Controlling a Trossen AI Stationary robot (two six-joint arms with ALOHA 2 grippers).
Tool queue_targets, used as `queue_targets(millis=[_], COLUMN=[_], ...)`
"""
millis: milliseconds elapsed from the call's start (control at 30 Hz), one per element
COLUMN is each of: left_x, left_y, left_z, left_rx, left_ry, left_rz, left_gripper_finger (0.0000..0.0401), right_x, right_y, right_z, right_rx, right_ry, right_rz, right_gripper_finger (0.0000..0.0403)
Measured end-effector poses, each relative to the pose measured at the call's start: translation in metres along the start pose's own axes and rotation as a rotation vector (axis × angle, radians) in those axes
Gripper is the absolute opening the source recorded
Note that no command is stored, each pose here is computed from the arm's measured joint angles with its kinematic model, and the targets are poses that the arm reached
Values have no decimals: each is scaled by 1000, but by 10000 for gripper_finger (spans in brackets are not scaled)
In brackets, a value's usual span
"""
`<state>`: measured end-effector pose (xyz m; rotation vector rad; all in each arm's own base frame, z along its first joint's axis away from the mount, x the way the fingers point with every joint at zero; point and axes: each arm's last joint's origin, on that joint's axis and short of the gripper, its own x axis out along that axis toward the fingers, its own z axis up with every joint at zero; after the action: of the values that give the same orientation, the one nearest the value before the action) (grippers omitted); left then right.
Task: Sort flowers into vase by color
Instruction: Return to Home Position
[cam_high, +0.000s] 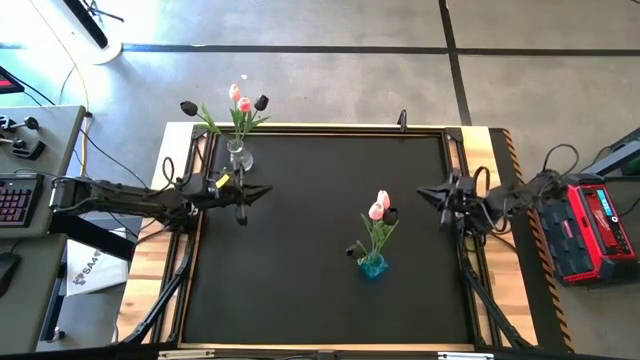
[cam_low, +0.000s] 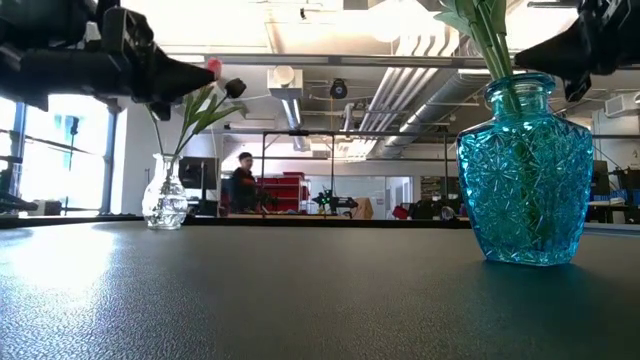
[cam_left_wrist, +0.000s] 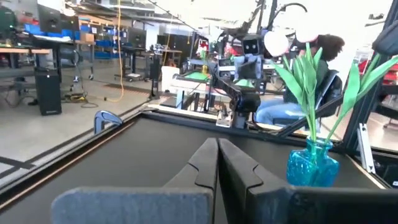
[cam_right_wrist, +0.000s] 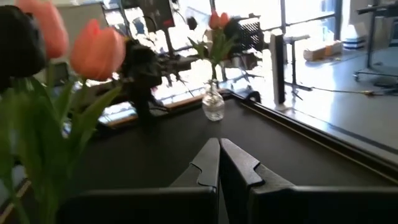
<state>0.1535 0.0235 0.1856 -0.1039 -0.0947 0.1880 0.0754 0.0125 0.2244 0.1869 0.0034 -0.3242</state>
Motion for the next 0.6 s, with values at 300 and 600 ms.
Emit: queue_targets(millis=[300, 600], left_x=[-4, -14], left_y=[1, 2], left_z=[0, -2], left_rx=[73, 81], left_ry=[-39, -73], left_rz=[12, 11], left_gripper_finger=[0, 0], right_x=[8, -3], right_y=[3, -6], right_z=[-21, 12], right_rx=[2, -64], right_ry=[-43, 8], right_rz=[39, -3], right_gripper_finger=[0, 0])
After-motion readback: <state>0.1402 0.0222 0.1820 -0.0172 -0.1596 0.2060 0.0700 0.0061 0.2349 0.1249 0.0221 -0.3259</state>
